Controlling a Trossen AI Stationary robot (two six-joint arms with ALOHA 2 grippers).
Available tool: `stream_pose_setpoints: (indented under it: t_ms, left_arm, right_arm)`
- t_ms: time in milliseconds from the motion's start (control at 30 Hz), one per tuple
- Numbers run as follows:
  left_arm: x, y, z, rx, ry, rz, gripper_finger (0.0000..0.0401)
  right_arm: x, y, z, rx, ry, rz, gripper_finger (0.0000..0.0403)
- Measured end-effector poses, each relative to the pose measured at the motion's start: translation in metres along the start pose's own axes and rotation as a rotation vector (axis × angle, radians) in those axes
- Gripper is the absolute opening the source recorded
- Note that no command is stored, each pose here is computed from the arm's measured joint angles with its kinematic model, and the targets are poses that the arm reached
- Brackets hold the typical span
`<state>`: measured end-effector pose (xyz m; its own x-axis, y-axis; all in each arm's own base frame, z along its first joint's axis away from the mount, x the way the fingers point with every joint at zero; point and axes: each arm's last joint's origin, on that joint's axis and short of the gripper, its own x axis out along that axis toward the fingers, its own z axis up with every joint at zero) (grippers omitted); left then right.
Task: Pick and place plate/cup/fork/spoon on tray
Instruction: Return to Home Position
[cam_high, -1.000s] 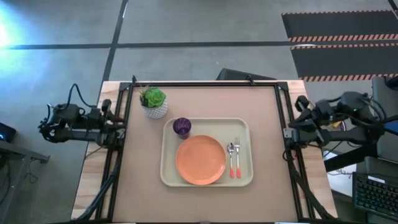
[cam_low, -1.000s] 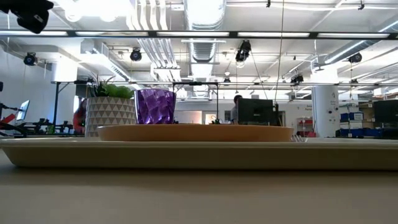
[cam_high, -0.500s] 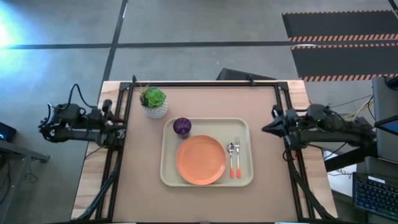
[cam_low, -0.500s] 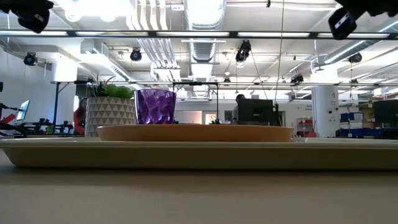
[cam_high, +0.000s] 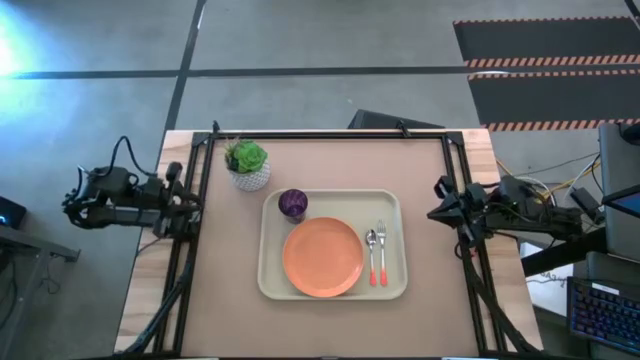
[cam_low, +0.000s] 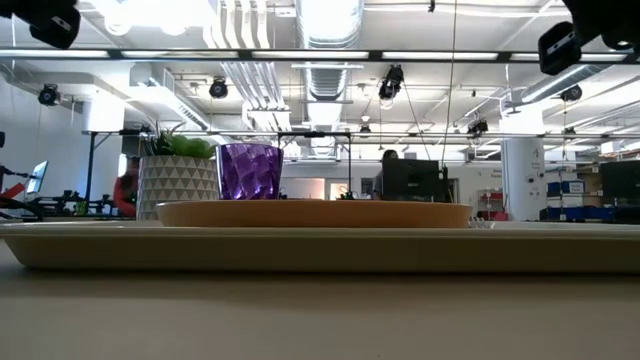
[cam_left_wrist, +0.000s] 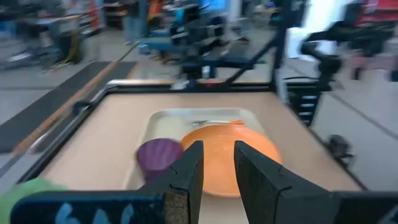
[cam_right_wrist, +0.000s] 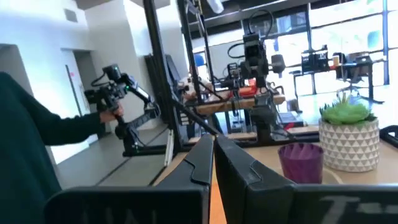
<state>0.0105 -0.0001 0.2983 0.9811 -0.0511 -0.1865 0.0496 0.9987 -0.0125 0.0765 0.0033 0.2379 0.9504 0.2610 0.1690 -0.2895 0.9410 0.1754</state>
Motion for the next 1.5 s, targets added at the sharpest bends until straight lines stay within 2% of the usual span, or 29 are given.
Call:
stream_pose_setpoints:
  t_ms: [167,267,333,433,467,567,767,900,1100,1233,1500]
  left_arm:
    - [0.01,0.001,0.005,-0.011,0.0,0.046,0.0073]
    - [0.029,0.001,0.008,0.118,-0.199,0.071,0.0073]
    - [0.043,0.001,-0.005,0.139,-0.218,0.076,0.0073]
    - [0.064,0.001,-0.042,-0.017,-0.128,0.072,0.0073]
    - [0.069,0.001,-0.05,-0.052,-0.148,0.059,0.0073]
    - [0.084,-0.001,-0.067,-0.024,-0.246,0.0,0.0073]
    - [0.101,-0.001,-0.092,-0.051,-0.263,-0.022,0.0073]
    - [0.103,-0.003,-0.095,0.003,-0.342,-0.08,0.0073]
    - [0.105,-0.009,-0.102,0.01,-0.311,-0.269,0.0073]
    - [0.107,-0.009,-0.108,-0.026,-0.243,-0.278,0.0073]
    - [0.108,-0.009,-0.109,-0.027,-0.237,-0.277,0.0073]
  right_arm:
    - [-0.002,0.001,0.0,0.001,-0.002,0.0,0.0009]
    - [0.0,0.0,0.0,0.006,0.008,-0.003,0.0009]
    - [0.001,-0.001,-0.001,0.008,0.015,-0.005,0.0009]
    - [0.002,-0.001,-0.001,0.024,0.02,-0.006,0.0009]
    - [0.002,-0.001,-0.001,0.035,0.019,-0.006,0.0009]
    - [0.002,-0.001,-0.001,0.049,0.023,0.004,0.0009]
    - [0.0,0.004,0.001,-0.017,0.018,0.122,0.0009]
    - [-0.001,0.004,-0.001,-0.007,0.03,0.128,0.0009]
    - [0.0,0.0,-0.018,0.041,0.091,0.133,0.0009]
    - [0.002,-0.003,-0.03,0.111,0.129,0.134,0.0009]
    - [0.002,-0.005,-0.04,0.109,0.162,0.167,0.0009]
